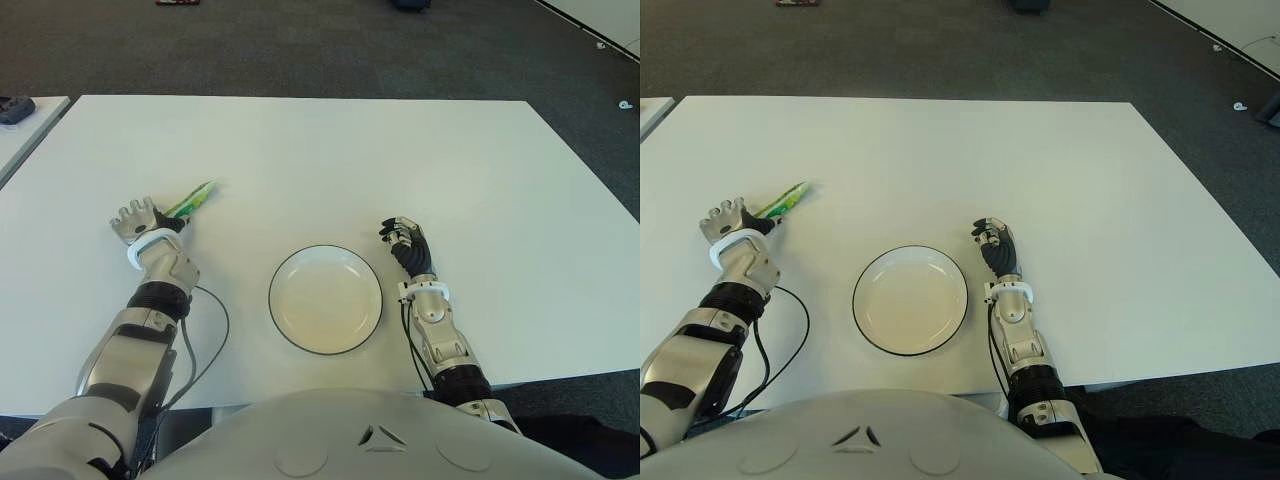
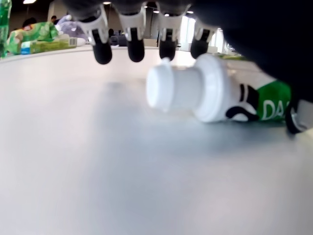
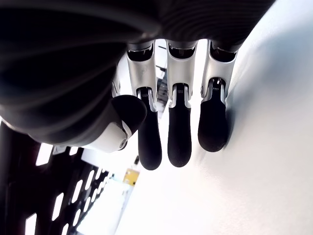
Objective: Put the toothpaste on the table into the plate.
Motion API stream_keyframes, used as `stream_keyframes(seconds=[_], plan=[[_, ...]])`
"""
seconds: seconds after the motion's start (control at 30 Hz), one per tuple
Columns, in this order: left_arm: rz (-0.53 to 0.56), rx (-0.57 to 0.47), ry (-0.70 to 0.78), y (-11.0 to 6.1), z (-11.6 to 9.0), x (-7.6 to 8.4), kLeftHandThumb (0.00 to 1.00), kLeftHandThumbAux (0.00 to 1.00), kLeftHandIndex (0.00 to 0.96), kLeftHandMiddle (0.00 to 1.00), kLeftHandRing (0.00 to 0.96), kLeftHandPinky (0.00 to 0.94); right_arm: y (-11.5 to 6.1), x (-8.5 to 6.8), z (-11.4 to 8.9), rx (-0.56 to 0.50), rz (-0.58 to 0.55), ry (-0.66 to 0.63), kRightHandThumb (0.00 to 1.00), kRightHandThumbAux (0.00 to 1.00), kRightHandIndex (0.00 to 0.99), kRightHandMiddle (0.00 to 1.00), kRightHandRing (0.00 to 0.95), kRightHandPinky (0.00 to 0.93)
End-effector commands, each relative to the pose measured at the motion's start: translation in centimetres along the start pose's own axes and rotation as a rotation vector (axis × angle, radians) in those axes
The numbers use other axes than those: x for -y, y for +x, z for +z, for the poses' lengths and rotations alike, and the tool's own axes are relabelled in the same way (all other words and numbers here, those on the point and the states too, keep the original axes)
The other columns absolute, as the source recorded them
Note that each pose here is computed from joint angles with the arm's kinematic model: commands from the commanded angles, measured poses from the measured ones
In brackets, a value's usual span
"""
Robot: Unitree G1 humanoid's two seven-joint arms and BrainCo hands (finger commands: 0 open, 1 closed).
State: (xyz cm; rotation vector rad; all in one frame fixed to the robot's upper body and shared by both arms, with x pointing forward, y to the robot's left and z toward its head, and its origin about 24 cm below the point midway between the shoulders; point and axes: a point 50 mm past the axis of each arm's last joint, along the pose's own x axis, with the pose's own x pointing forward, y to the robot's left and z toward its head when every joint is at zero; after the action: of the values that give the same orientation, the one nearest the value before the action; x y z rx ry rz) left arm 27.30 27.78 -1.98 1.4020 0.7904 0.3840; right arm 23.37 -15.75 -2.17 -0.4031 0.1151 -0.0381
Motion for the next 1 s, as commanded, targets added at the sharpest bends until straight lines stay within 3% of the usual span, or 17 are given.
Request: stream_keyframes(seconds=[0.03, 0.17, 0.63, 1.0], plan=[[-0.012, 0.048, -0.006, -0.6, 1.1, 0.5, 0.205, 0.384, 0.002, 0.033, 0.005, 0.051, -0.4, 0.0, -0.9, -0.046, 0.002, -0.012, 0.829, 0.698, 0.374, 0.483, 0.464, 0.401], [0.022, 0.093, -0.016, -1.3, 2.3, -0.2, 0.219, 0.388, 0.0, 0.043, 0.017, 0.069, -0.4, -0.1, -0.9, -0.049, 0.003, -0.009, 0.829, 0.698, 0.372, 0.484, 0.466, 0.416], [0.082, 0.289, -0.034, -3.8, 3.4, -2.4, 0.276, 0.431, 0.0, 0.061, 0.036, 0.096, -0.5, -0.2, -0.8, -0.038, 0.004, -0.002, 0.829, 0.698, 0.372, 0.485, 0.471, 0.433], [0.122, 0.451, -0.012, -4.4, 3.6, -2.9, 0.347, 0.486, 0.004, 0.096, 0.073, 0.152, -0.6, -0.4, -0.8, -0.039, -0.001, -0.009, 0.83, 0.698, 0.371, 0.485, 0.469, 0.438]])
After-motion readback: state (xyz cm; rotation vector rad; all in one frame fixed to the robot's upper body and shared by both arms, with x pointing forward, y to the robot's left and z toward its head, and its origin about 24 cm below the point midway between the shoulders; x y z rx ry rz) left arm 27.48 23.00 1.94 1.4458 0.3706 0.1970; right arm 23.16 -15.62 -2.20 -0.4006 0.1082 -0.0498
